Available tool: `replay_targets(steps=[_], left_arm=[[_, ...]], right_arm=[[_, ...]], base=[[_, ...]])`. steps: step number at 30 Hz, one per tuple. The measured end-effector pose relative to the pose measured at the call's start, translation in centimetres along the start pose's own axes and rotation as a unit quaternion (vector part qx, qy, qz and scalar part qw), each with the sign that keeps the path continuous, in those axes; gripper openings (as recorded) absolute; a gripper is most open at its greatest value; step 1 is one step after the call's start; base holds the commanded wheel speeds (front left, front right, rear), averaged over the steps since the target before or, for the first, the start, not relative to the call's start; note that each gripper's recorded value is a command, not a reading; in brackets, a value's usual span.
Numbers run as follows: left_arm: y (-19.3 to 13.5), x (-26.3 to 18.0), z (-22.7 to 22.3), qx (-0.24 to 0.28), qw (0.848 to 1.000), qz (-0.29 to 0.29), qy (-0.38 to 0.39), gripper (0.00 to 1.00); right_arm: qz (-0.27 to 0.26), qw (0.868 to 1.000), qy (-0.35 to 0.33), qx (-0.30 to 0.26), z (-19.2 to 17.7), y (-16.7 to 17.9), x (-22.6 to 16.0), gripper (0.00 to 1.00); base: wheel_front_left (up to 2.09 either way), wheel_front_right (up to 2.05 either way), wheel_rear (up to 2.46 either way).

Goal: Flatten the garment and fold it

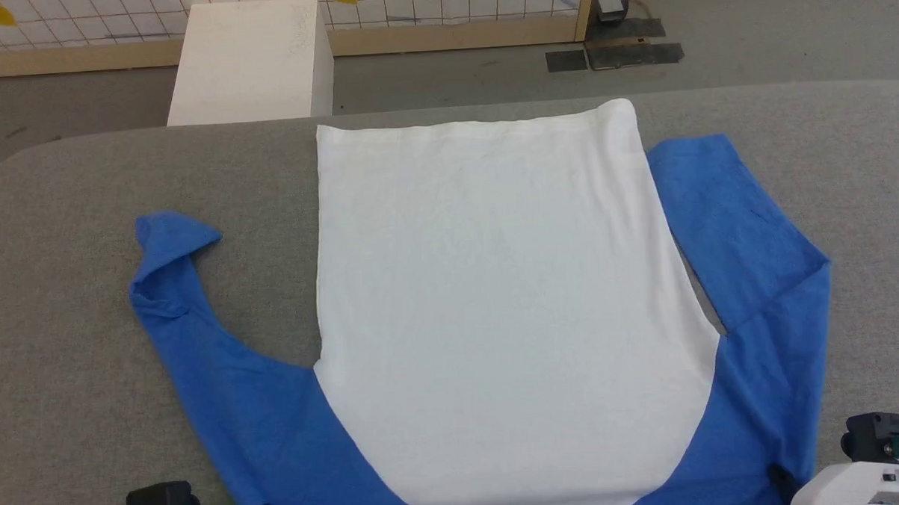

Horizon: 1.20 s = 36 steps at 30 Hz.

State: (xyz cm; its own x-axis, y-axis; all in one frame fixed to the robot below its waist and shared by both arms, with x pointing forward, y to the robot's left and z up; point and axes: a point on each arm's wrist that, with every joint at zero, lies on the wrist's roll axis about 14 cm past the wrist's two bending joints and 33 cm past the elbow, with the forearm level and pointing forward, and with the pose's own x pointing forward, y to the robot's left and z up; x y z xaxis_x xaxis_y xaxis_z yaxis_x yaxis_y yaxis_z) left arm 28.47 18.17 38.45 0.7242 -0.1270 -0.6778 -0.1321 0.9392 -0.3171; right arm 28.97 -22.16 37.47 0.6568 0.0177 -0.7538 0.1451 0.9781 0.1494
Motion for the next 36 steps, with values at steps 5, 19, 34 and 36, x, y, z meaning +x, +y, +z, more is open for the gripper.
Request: replay_targets(steps=[5, 19, 34, 36], left_arm=[[-0.6, 0.3, 0.0, -0.006, 1.0, -0.009, -0.015, 1.0], [2.3, -1.9, 7.3, 0.054, 0.983, 0.037, -0.174, 1.0], [0.7, 5.4, 19.9, 0.347, 0.916, -0.021, -0.2, 1.0], [1.0, 6.9, 20.1, 0.36, 0.917, -0.02, -0.172, 1.0]], right_arm=[[0.01, 1.0, -0.028, 0.006, 0.1, 0.4, 0.3, 1.0], [-0.033, 0.949, -0.31, -0.047, 10.6, -1.2, -4.2, 1.0], [0.071, 0.899, -0.415, -0.117, 15.5, 7.9, -2.6, 1.0], [0.076, 0.899, -0.414, -0.118, 15.8, 8.3, -2.0, 1.0]], base=[[0.0, 0.0, 0.0], [0.0, 0.0, 0.0], [0.0, 0.0, 0.0], [0.0, 0.0, 0.0]])
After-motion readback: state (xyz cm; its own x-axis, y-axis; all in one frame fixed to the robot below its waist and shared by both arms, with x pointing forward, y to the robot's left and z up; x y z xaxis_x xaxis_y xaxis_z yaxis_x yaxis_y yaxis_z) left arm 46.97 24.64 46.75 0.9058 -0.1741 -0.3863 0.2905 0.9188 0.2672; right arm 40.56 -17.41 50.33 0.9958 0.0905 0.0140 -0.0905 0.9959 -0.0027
